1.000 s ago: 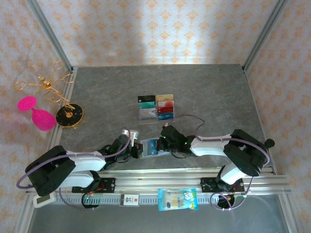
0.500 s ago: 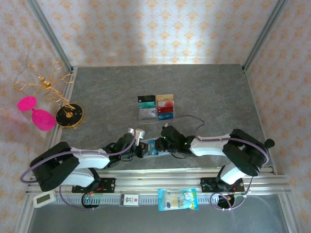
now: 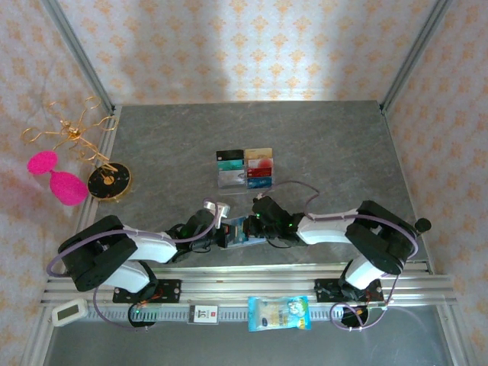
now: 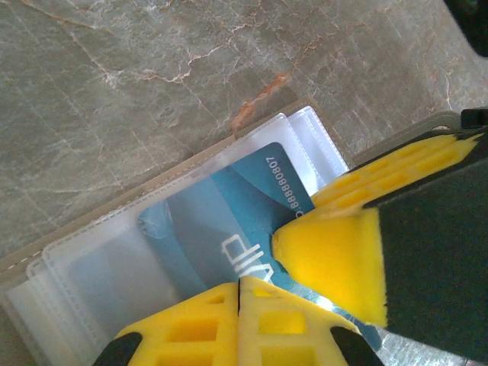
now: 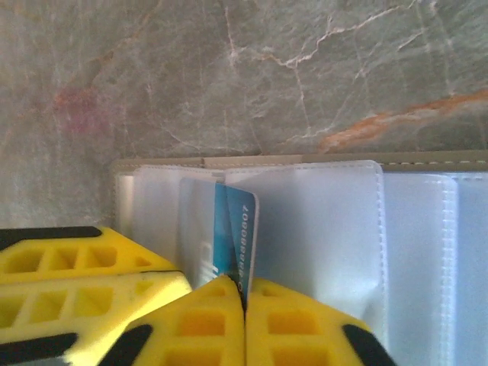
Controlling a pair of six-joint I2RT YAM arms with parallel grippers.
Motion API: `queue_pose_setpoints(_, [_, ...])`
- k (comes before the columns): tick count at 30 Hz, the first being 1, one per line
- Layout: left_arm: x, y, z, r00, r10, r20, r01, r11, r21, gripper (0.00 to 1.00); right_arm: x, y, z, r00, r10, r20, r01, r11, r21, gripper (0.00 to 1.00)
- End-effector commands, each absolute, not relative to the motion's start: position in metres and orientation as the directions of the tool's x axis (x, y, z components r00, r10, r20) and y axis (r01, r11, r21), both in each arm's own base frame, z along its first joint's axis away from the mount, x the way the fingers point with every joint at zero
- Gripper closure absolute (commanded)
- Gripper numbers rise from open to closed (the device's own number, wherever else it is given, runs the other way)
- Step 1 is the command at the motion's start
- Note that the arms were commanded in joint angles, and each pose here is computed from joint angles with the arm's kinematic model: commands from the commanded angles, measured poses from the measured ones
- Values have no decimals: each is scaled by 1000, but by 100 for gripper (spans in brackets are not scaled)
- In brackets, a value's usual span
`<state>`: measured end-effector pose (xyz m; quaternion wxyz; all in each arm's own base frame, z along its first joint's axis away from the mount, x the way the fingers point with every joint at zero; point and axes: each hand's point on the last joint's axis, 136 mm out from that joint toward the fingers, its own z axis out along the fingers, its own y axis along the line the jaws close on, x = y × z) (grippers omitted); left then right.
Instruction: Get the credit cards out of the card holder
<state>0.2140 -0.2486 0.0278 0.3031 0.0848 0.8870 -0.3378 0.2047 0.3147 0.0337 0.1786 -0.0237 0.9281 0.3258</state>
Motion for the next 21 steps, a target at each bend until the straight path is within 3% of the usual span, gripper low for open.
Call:
queue_pose_setpoints(1, [202,-240,14,-832,-38,-553,325,775,-543,100,212,280,26,-916,135,-378,-91,848,522,99])
queue_pose_setpoints(7, [208,-247,29,-814,-57,-578,348,749,-564,100,221,248,48,-874,198,-444,-78,844,530,100])
queue_pose_setpoints(11, [227,-255,83,-740,-170,-651,396,672,-626,100,228,255,95,-810,189,-555,-207,794,572,100])
queue_pose_setpoints(18, [234,-254,194,-538,-388,-749,571,486,-662,63,234,267,183,-669,311,-676,-384,634,672,100])
queue_pose_setpoints(21, [233,-251,221,-498,-462,-733,604,421,-676,56,237,269,210,-631,385,-673,-413,567,712,100])
